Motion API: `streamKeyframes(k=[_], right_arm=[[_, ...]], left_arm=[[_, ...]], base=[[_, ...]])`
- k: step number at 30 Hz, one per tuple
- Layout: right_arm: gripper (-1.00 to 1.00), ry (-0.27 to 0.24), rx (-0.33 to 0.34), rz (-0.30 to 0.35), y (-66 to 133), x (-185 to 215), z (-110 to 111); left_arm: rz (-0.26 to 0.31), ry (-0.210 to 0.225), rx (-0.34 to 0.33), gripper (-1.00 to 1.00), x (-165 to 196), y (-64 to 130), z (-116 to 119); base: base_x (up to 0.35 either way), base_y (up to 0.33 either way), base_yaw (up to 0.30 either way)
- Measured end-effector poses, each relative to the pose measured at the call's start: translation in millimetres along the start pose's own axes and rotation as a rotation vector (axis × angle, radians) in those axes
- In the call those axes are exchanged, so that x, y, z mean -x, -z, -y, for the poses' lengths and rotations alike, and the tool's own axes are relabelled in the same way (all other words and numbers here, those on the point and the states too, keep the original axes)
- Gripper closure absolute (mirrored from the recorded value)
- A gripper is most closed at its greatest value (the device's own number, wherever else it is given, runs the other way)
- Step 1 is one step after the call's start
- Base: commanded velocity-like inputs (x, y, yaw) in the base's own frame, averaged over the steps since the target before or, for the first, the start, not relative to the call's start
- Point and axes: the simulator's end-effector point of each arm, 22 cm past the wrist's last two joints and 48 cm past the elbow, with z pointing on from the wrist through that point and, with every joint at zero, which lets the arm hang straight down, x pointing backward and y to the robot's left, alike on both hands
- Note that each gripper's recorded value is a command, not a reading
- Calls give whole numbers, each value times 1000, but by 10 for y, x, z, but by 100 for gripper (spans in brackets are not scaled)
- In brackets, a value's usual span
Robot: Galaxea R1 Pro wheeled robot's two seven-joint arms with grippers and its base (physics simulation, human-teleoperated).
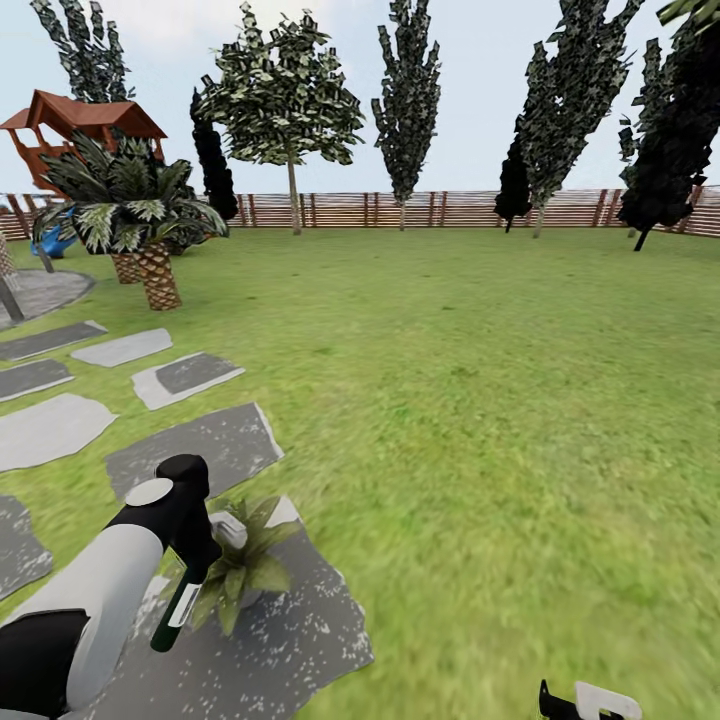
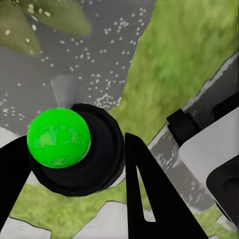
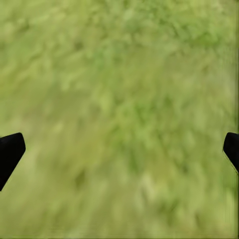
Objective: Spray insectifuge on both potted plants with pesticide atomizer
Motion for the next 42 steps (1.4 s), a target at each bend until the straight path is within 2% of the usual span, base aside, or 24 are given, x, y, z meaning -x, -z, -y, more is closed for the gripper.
streamKeyframes(k=[11, 16, 21, 28, 35, 42], right_arm=[[-100, -3, 2, -2, 4, -7, -20], [-100, -2, 2, -2, 4, -7, -21], [-100, -2, 2, -2, 4, -7, -21], [-100, -3, 2, -2, 4, -7, -19], [-100, -2, 2, -2, 4, -7, -21], [-100, -2, 2, -1, 4, -5, -18]], left_arm=[[-4, -4, 8, 100, 2, 12, -14], [-76, -46, 76, 100, -123, -4, -123], [-96, -34, 93, 100, -243, -1, -240], [-84, -30, 105, 100, -194, 80, -278], [-68, -29, 110, 100, -118, 122, -252], [-68, -32, 109, 100, -107, 114, -232]], base=[[137, -93, 199], [2, -1, 278], [0, 0, 261], [0, 0, 68], [7, -9, 237], [106, -212, 26]])
